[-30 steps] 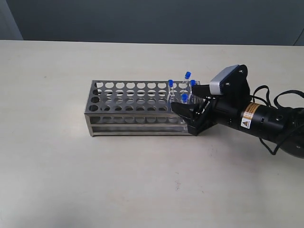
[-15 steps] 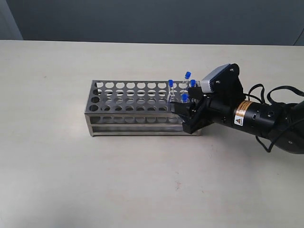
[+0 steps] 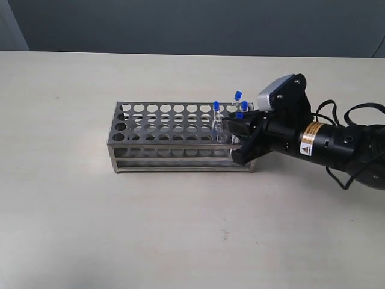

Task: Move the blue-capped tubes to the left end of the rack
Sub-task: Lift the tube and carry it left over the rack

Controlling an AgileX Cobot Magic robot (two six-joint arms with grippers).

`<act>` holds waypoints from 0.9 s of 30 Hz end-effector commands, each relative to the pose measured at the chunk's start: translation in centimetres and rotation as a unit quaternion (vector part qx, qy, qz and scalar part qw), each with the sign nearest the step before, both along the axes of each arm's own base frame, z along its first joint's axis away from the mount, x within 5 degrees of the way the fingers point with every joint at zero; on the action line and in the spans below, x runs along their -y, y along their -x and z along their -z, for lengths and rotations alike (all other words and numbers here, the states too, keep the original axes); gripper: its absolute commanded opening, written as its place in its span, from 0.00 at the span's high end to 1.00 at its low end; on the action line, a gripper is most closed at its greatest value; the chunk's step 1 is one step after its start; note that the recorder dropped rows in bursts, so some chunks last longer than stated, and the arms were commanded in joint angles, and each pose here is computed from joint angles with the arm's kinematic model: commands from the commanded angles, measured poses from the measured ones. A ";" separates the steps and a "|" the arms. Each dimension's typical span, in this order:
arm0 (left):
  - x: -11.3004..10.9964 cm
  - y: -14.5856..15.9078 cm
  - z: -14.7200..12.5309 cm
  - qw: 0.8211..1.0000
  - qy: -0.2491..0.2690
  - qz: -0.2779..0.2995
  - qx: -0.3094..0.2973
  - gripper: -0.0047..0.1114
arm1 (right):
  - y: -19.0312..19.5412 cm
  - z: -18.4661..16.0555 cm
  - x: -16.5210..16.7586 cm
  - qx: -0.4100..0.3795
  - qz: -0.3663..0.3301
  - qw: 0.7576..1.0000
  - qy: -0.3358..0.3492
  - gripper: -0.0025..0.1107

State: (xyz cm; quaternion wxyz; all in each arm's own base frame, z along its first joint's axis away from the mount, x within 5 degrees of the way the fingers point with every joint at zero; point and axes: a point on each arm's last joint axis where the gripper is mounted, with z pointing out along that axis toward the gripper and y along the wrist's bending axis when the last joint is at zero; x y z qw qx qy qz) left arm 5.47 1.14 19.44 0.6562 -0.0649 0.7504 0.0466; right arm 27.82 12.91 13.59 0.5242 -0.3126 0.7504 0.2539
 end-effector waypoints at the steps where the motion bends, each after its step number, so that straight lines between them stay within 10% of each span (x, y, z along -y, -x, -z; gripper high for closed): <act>1: 0.1 0.0 0.1 1.000 0.002 0.005 0.002 0.96 | 0.3 -3.4 0.3 0.048 0.004 0.999 -0.001 0.98; 12: 0.1 0.0 0.1 1.000 0.003 0.005 0.002 0.96 | 0.5 -11.4 -0.1 0.124 0.024 0.989 -0.079 0.98; 27: 0.1 0.0 0.1 1.000 0.003 0.005 0.002 0.96 | -6.3 -10.6 -13.8 0.096 -0.073 0.992 -0.035 0.98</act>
